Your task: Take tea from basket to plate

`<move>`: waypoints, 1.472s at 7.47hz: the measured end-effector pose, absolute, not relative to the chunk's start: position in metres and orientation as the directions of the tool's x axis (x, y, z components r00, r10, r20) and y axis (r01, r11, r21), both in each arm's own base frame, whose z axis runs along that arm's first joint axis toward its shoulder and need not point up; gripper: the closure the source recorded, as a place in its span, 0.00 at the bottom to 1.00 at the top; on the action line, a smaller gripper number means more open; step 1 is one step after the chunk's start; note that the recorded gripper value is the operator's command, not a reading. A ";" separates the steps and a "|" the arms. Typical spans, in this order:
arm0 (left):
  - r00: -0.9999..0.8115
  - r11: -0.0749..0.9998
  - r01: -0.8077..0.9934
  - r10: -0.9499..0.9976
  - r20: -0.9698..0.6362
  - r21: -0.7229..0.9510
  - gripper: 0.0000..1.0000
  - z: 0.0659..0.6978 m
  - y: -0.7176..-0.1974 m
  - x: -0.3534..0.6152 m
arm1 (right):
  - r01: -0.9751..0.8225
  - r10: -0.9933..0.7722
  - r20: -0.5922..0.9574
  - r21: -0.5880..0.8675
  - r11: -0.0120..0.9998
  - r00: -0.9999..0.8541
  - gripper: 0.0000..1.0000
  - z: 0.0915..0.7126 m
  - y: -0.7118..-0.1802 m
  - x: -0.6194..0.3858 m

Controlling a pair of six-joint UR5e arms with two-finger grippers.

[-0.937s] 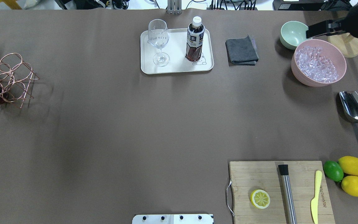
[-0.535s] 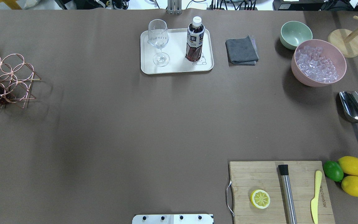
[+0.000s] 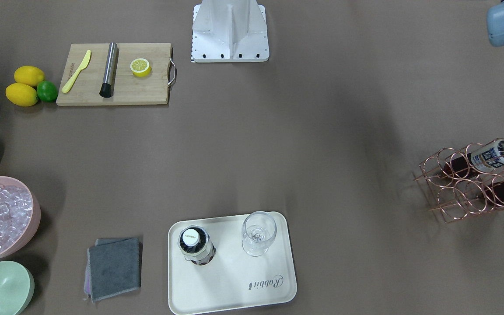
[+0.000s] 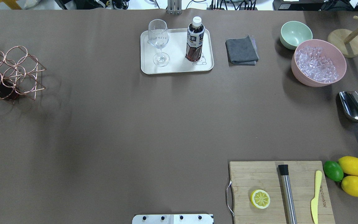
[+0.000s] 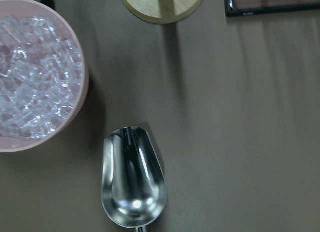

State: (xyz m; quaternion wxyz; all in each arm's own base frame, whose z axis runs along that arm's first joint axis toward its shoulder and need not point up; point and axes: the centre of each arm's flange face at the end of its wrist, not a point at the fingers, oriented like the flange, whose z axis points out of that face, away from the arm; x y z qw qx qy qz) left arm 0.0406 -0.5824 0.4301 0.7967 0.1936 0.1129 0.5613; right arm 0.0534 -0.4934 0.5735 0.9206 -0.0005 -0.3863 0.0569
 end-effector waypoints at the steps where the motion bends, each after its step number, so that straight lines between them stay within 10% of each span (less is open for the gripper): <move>1: 0.375 0.328 -0.832 0.927 0.018 0.447 0.06 0.427 -0.582 0.041 | -0.095 0.125 0.708 -0.081 0.992 0.695 0.00 0.598 -0.492 0.055; 11: 0.405 0.355 -0.814 0.914 0.012 0.460 0.01 0.420 -0.578 0.036 | -0.075 0.159 0.702 -0.149 0.986 0.694 0.00 0.642 -0.479 0.055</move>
